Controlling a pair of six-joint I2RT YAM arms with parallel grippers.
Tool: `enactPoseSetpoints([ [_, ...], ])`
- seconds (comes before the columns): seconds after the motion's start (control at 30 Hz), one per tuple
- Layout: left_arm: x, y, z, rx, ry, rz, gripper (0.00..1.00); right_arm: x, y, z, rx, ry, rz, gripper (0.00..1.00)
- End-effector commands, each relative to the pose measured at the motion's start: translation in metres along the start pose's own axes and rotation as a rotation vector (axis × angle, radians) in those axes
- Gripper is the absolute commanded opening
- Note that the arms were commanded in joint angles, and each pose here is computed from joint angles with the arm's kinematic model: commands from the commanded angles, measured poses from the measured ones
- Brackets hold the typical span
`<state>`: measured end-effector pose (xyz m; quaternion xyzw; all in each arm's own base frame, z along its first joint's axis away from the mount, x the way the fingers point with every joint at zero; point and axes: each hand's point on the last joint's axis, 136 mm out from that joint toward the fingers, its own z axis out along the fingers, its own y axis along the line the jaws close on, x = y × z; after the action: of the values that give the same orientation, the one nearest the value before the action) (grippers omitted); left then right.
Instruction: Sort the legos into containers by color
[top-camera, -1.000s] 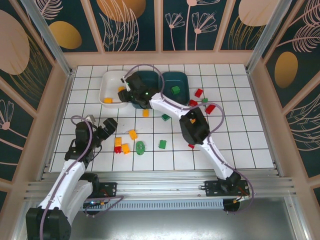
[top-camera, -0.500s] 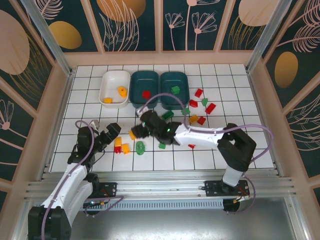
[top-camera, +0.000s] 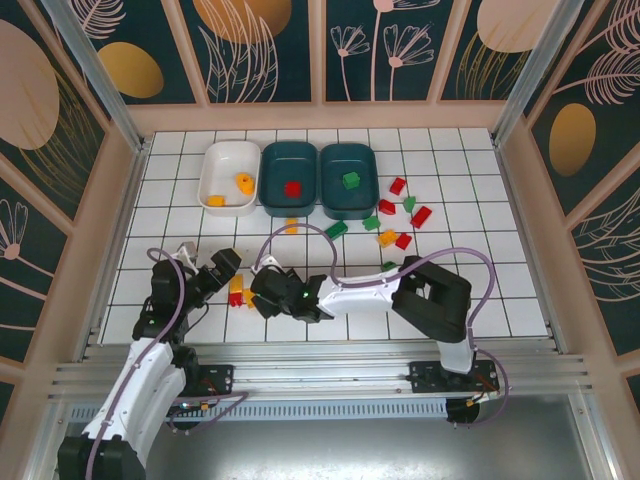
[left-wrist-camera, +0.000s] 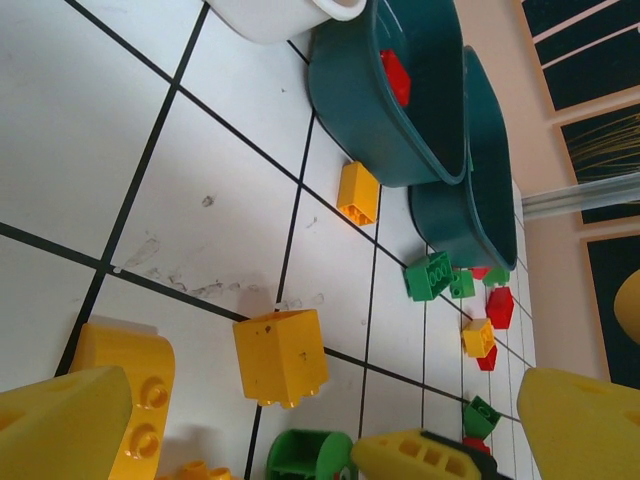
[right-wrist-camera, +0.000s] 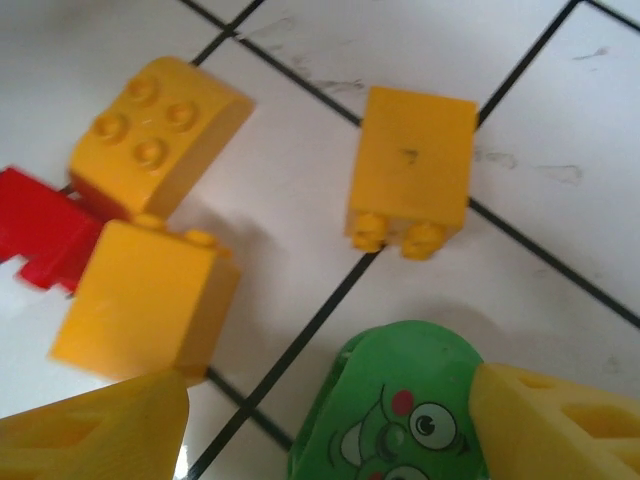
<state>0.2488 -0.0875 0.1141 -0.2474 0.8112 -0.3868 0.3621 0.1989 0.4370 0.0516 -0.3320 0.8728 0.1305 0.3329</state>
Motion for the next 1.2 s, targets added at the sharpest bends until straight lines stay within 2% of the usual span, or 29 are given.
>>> enactPoseSetpoints([
  [0.0,0.005,0.005,-0.002,-0.012,0.011,-0.01,0.98,0.009,-0.021,0.01,0.118,0.035,0.016,0.76],
  [0.13,0.004,0.004,-0.002,-0.012,0.013,-0.004,0.98,0.013,-0.032,0.007,0.16,0.033,0.029,0.75],
  [0.3,0.004,0.006,0.002,-0.019,0.019,-0.003,0.99,0.022,-0.045,0.007,0.187,0.047,0.037,0.69],
  [0.4,0.005,0.007,0.004,-0.023,0.025,-0.002,0.98,0.024,-0.053,0.005,0.185,0.054,0.055,0.58],
  [0.53,0.004,0.008,0.004,-0.028,0.026,0.0,0.98,0.026,-0.061,0.0,0.19,0.05,0.066,0.33],
  [0.63,0.004,0.006,0.003,-0.024,0.024,0.002,0.98,0.012,-0.061,-0.012,0.173,0.003,0.07,0.27],
  [0.73,0.003,0.004,0.003,-0.014,0.021,-0.002,0.98,-0.017,-0.072,-0.03,0.164,-0.075,0.099,0.26],
  [0.87,0.008,-0.001,0.005,0.03,0.042,-0.021,0.98,-0.059,-0.124,-0.048,0.209,-0.177,0.167,0.26],
  [1.0,0.016,-0.003,0.013,0.018,0.079,0.009,0.94,-0.093,-0.211,-0.049,0.266,-0.248,0.322,0.27],
  [1.17,0.042,-0.025,0.031,-0.06,0.172,0.162,0.93,-0.117,-0.284,-0.023,0.379,-0.209,0.358,0.28],
])
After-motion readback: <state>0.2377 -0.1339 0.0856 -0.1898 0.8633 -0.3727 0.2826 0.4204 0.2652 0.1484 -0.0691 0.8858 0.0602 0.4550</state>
